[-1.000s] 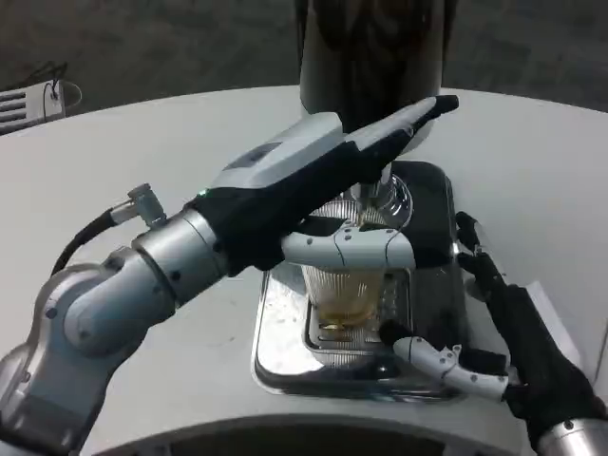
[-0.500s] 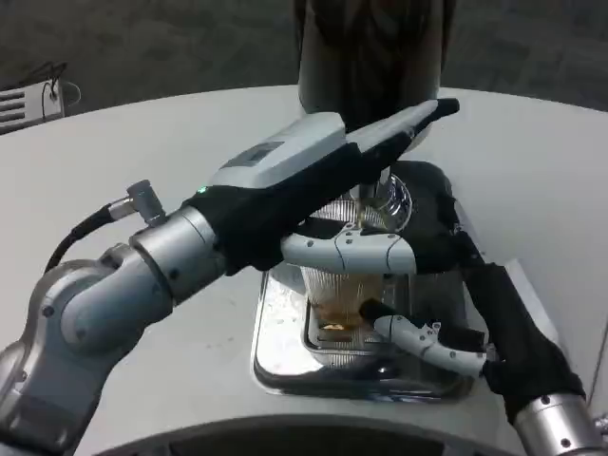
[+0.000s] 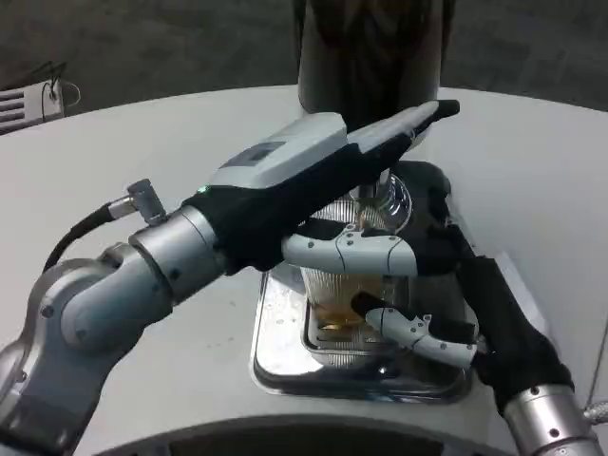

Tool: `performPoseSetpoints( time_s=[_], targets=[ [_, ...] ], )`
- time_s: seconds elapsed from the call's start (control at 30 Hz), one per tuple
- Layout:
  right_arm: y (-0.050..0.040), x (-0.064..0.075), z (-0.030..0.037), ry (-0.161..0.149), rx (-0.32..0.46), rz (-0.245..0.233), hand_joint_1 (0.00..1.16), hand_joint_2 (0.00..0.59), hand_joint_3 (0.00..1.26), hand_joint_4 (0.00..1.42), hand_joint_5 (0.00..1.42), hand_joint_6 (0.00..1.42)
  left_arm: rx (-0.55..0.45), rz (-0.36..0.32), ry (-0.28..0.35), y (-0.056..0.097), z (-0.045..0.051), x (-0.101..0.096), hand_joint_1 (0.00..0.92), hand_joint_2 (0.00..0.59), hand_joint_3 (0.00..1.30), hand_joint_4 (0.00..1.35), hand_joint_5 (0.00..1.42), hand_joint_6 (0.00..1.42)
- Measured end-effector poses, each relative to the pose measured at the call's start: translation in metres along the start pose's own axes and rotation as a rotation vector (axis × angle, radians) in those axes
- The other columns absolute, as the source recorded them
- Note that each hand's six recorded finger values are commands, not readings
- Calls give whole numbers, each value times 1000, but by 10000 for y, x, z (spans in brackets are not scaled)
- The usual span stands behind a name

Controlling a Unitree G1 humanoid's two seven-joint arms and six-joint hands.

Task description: Grasp the cup under the faucet to collect the drink, then remove the cup.

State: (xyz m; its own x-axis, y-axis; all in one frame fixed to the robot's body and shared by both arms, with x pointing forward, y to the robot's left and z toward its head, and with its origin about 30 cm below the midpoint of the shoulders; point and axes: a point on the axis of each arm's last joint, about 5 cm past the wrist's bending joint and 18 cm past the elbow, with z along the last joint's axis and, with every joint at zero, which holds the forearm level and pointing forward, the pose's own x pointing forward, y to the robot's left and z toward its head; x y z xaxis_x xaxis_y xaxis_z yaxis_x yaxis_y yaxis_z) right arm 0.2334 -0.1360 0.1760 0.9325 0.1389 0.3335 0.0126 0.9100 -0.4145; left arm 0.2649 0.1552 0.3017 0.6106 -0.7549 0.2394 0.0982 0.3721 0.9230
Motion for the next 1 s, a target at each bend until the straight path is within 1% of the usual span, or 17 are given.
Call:
performPoseSetpoints(
  time_s=[0.17,0.4,0.47,0.63,0.73,0.9,1.0],
  targets=[
    [30,20,-16,9,9,9,814,213,0,1,72,96,3,2,1,6,1,-4,0,39,17,0,21,140],
    [34,50,-6,-3,20,10,810,217,0,2,72,96,-3,35,11,36,-10,-64,0,64,29,0,37,148],
    [32,51,-11,-2,21,9,809,217,0,2,72,96,-7,45,12,33,-12,-85,0,65,29,0,39,150],
    [35,52,-20,0,26,10,808,218,0,2,72,96,-32,94,22,17,-28,-166,0,68,38,0,48,164],
    [38,56,-29,5,28,11,808,218,0,2,72,96,-63,130,20,-10,-35,-218,0,70,46,0,58,170],
    [40,58,-33,7,28,12,808,218,0,2,73,96,-82,207,0,-25,-16,-303,0,72,49,0,72,182],
    [40,58,-33,6,28,12,807,218,0,2,74,96,-90,232,-8,-19,-4,-335,0,72,49,0,74,184]
  ],
)
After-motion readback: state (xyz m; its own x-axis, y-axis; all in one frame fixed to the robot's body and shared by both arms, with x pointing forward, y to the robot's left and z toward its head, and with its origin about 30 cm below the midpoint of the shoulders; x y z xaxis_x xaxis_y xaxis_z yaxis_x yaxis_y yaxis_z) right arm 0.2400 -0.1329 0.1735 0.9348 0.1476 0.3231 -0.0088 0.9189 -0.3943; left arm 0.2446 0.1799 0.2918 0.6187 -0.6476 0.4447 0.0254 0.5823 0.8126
